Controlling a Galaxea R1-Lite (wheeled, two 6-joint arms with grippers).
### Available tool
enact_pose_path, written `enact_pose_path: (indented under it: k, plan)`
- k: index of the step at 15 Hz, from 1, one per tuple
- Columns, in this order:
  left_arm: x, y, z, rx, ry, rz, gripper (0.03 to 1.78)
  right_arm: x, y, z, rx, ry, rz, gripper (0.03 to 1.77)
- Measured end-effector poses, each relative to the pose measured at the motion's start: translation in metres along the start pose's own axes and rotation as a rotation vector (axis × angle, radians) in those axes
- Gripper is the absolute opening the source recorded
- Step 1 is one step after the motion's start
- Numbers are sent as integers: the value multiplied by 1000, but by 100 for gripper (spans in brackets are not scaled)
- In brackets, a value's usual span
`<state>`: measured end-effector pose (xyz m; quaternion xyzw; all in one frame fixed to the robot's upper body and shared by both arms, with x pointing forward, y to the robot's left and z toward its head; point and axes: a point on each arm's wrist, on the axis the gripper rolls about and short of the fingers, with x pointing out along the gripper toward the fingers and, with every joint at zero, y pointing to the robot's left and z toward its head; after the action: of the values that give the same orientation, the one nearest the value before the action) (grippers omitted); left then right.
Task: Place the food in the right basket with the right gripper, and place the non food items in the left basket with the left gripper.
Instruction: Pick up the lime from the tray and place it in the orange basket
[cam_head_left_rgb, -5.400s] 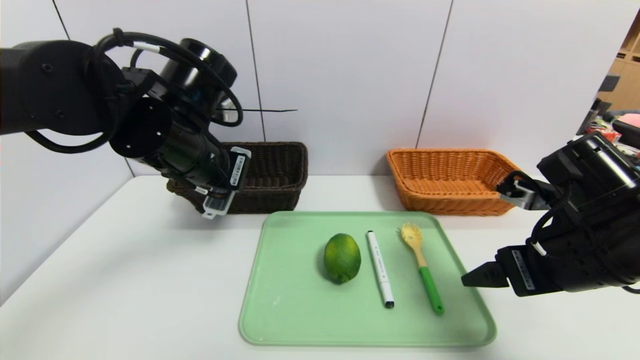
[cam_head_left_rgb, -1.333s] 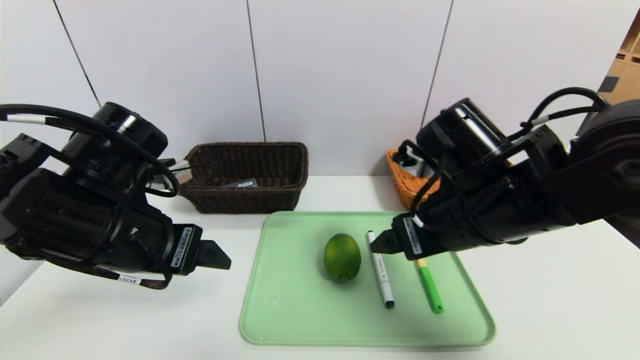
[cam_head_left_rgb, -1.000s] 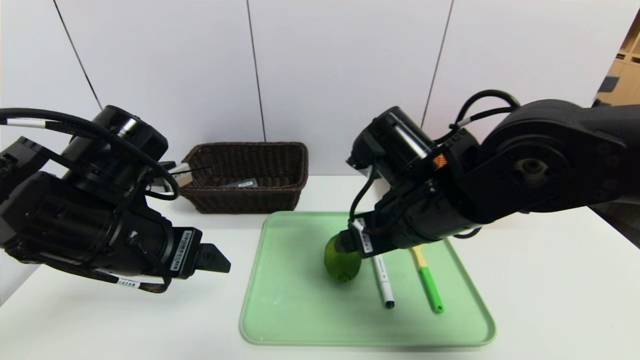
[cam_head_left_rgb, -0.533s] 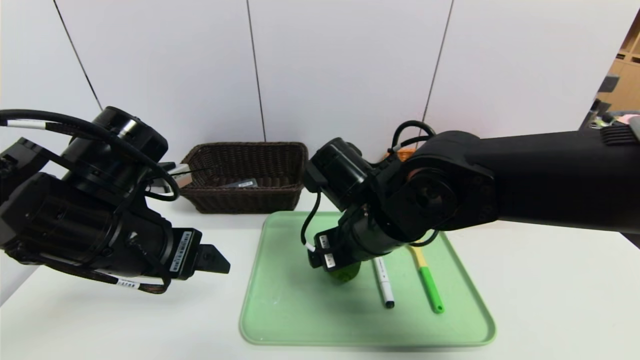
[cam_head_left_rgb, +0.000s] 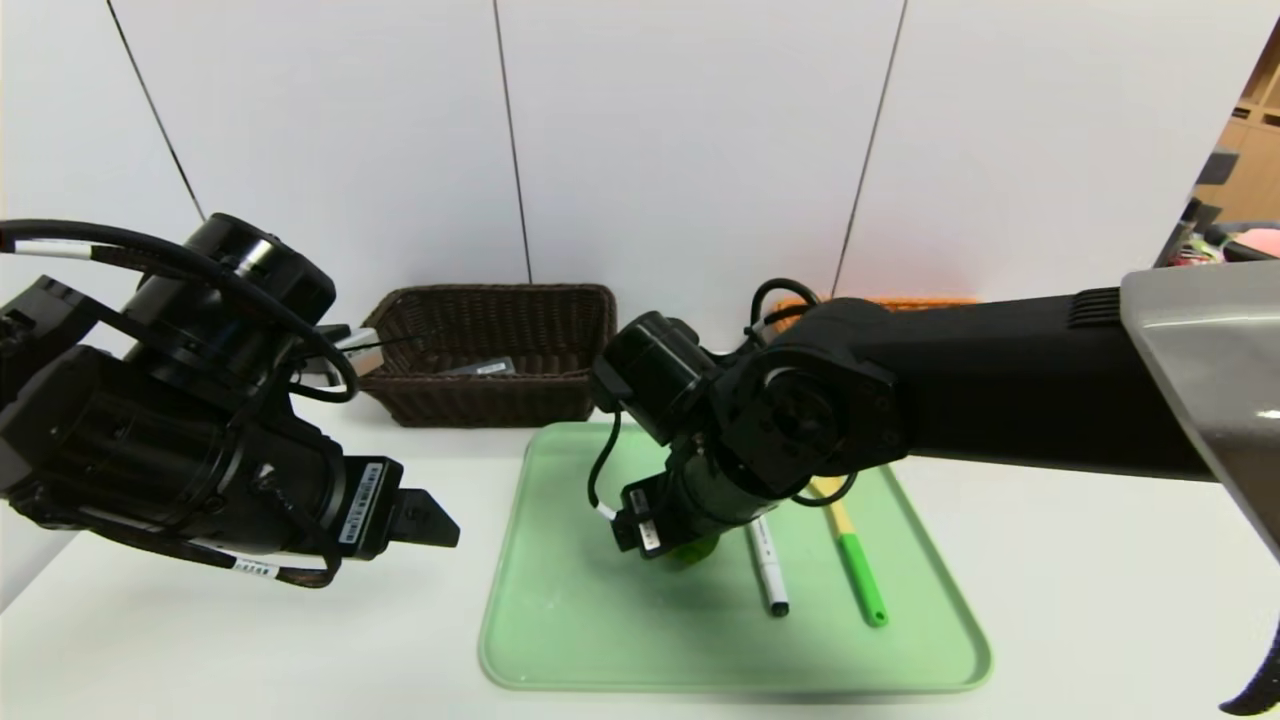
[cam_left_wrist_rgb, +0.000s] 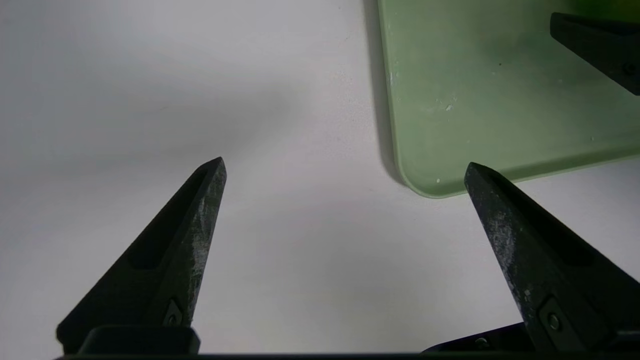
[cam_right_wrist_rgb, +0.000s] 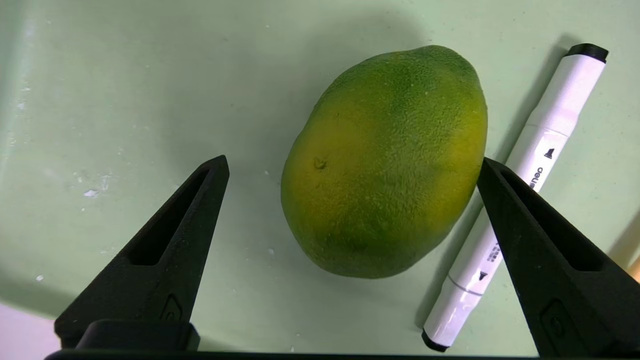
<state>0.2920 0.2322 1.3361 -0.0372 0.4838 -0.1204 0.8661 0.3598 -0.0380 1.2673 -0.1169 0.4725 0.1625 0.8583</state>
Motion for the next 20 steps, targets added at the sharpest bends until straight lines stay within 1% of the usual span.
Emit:
enact_pose_path:
  k: [2,5,6,7,11,13,17,20]
  plan:
    - [1,1,-2,-1,5,3,169,7,-1,0,2,10,-11,170]
    - [0,1,-3,-1,2,1,169,10,-3,1,7,16,-17,122]
    - [0,1,-3,-1,1,1,169,10,-3,1,9,16,-17,110]
    - [0,1,-3,-1,0,1,169,11,-3,1,9,17,-18,106]
    - [-1,1,-4,-1,-3,1,169,2,-7,5,23,-6,-9,103]
    - [-1,2,-4,-1,-2,2,169,-14,-15,14,64,-59,1,102]
    - [0,2,-5,-1,1,3,169,-45,-51,34,192,-179,-8,102]
    - [0,2,-5,-1,1,3,169,-65,-89,46,274,-264,-38,102]
